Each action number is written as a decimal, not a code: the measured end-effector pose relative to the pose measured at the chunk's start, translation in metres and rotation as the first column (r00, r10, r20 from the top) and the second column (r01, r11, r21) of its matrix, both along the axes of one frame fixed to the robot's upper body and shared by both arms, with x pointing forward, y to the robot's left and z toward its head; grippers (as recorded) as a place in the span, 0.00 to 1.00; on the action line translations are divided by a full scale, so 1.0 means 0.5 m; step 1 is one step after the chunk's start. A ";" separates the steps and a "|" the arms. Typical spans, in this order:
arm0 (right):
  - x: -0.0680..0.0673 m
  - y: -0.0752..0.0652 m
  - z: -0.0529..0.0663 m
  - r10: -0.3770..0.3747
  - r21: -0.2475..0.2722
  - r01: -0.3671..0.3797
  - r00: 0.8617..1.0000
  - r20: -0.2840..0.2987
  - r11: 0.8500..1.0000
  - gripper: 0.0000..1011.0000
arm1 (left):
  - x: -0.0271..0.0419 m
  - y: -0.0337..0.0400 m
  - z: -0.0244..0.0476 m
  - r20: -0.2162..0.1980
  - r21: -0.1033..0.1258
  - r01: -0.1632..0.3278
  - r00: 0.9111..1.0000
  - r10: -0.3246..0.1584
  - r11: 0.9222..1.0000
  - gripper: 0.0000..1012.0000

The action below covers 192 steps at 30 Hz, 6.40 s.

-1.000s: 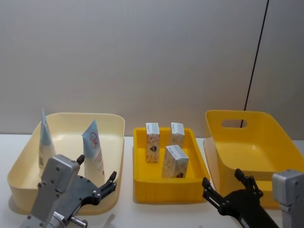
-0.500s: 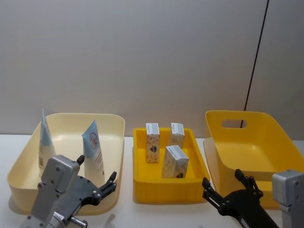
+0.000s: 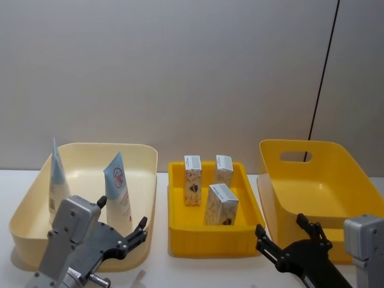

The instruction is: Bimanual collaborative sorting of washing and personal care products

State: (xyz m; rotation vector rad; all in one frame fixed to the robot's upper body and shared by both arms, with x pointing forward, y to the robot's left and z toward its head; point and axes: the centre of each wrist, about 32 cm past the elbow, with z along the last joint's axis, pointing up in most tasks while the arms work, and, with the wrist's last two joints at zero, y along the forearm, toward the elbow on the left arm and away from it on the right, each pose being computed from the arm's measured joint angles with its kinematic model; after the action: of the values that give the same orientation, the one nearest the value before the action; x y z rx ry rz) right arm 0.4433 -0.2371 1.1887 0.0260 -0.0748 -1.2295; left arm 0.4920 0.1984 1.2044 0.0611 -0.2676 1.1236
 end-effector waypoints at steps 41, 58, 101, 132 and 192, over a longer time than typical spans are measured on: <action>0.000 0.000 0.000 0.000 0.000 0.000 1.000 0.000 1.000 1.00 | 0.006 0.005 0.008 -0.017 -0.060 -0.039 0.999 0.038 0.997 0.99; 0.000 0.000 0.000 0.000 0.000 0.000 1.000 0.000 1.000 1.00 | 0.052 0.017 0.037 -0.102 -0.192 -0.124 0.989 0.106 0.973 0.99; 0.000 0.000 0.000 0.000 0.000 0.000 1.000 0.000 1.000 1.00 | 0.157 -0.017 0.038 -0.182 -0.200 -0.097 0.981 0.061 0.975 0.54; 0.000 0.000 0.000 0.000 0.000 0.000 1.000 0.000 1.000 1.00 | 0.161 0.039 0.083 0.009 -0.242 0.097 0.995 -0.097 0.965 0.21; -0.005 0.003 0.052 0.163 0.005 -0.163 0.987 -0.015 0.987 1.00 | 0.215 -0.048 0.139 0.151 -0.342 0.705 0.694 -0.704 0.622 0.21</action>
State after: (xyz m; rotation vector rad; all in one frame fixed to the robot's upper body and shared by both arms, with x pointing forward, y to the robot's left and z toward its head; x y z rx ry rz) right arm 0.4406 -0.2356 1.2148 0.0261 -0.0560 -1.0665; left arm 0.5996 0.1745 1.2740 -0.3717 -0.0506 0.3536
